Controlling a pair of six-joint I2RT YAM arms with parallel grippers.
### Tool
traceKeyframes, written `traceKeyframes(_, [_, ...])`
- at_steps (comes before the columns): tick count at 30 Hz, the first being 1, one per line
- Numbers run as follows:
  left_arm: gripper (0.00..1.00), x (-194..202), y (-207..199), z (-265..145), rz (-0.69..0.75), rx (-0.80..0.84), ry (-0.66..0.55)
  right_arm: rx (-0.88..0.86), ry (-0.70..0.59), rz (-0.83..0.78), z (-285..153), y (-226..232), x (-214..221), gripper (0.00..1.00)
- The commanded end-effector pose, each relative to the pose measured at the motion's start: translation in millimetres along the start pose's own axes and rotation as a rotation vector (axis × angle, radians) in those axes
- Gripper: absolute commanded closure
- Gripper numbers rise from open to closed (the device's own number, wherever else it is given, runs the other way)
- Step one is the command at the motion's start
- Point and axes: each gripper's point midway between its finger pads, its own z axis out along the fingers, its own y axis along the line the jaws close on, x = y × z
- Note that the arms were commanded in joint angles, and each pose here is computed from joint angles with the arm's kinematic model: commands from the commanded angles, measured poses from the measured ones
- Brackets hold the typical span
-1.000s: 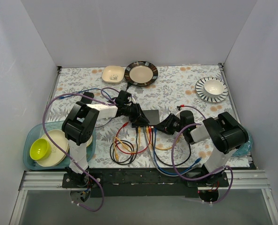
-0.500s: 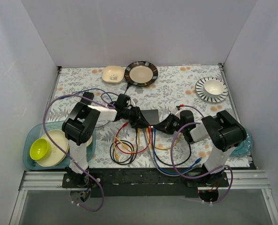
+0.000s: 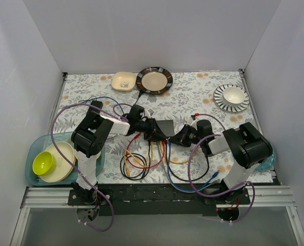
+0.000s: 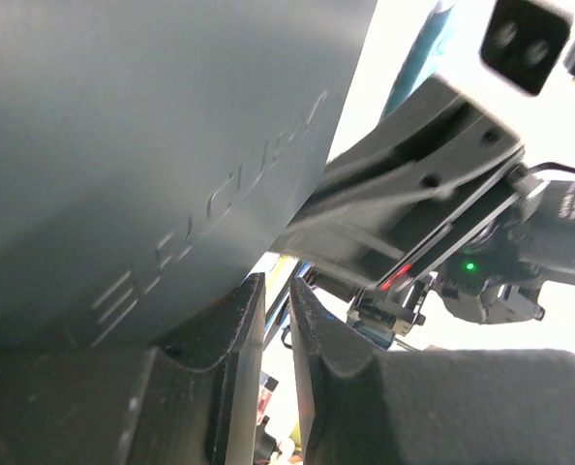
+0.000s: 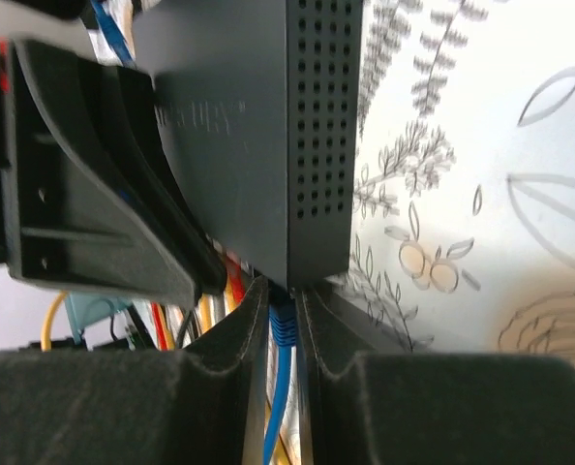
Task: Pull the plug from the switch port
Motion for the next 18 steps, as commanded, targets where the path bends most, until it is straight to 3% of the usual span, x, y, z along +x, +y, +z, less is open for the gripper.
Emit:
traceKeyframes(1, [0.83,-3,13,7,-0.067,-0.032,-0.006,0.232,0.178,0.026,-25,-60,58,0.99])
traceKeyframes(7, [0.83,-9,9,7,-0.063,-0.032,-0.035,0.252,0.191,-0.007,-34,-56,57,0.99])
traceKeyframes(18, [0.81,-40,-27,-28,-0.004,0.027,-0.173,0.621,-0.064,-0.110,-106,-84,-8,0.99])
